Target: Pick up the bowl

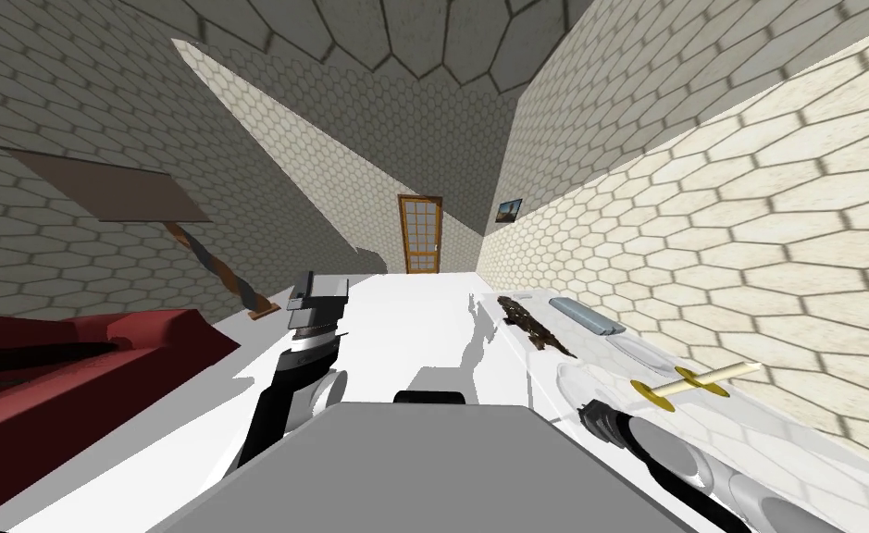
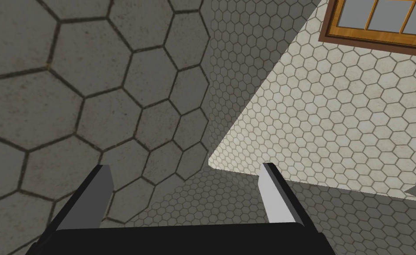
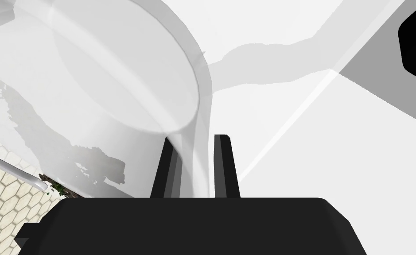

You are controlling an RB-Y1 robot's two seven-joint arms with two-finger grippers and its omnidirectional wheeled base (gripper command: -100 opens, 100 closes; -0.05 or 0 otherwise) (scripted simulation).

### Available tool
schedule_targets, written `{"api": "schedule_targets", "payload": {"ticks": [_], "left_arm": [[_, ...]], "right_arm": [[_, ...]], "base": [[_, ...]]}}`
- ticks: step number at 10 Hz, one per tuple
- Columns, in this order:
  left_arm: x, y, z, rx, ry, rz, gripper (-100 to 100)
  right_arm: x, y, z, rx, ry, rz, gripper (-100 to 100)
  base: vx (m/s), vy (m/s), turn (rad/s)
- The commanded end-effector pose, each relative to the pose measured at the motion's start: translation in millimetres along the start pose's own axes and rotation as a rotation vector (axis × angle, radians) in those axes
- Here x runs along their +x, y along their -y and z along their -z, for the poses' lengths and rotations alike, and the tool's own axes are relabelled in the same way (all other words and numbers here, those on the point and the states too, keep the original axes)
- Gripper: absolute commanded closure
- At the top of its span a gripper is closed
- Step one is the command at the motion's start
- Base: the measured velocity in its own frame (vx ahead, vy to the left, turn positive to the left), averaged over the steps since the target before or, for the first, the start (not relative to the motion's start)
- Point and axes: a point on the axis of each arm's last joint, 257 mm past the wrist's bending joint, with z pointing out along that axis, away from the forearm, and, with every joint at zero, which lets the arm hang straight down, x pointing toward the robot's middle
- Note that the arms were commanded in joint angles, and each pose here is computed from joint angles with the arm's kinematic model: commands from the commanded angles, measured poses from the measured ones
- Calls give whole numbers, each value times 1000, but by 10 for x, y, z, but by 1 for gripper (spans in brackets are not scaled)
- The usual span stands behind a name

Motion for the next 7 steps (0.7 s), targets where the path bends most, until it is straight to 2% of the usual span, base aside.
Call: {"api": "schedule_targets", "payload": {"ticks": [1,5,6,7], "left_arm": [[0,0,0,0,0,0,0],[0,0,0,0,0,0,0],[0,0,0,0,0,0,0],[0,0,0,0,0,0,0]], "right_arm": [[72,-41,75,-4,4,33,100],[159,-126,179,-16,10,49,100],[171,-126,174,-16,8,53,100],[172,-128,175,-16,8,54,0]], "base": [[120,24,-176],[108,23,-117],[29,6,-3],[7,2,3]]}}
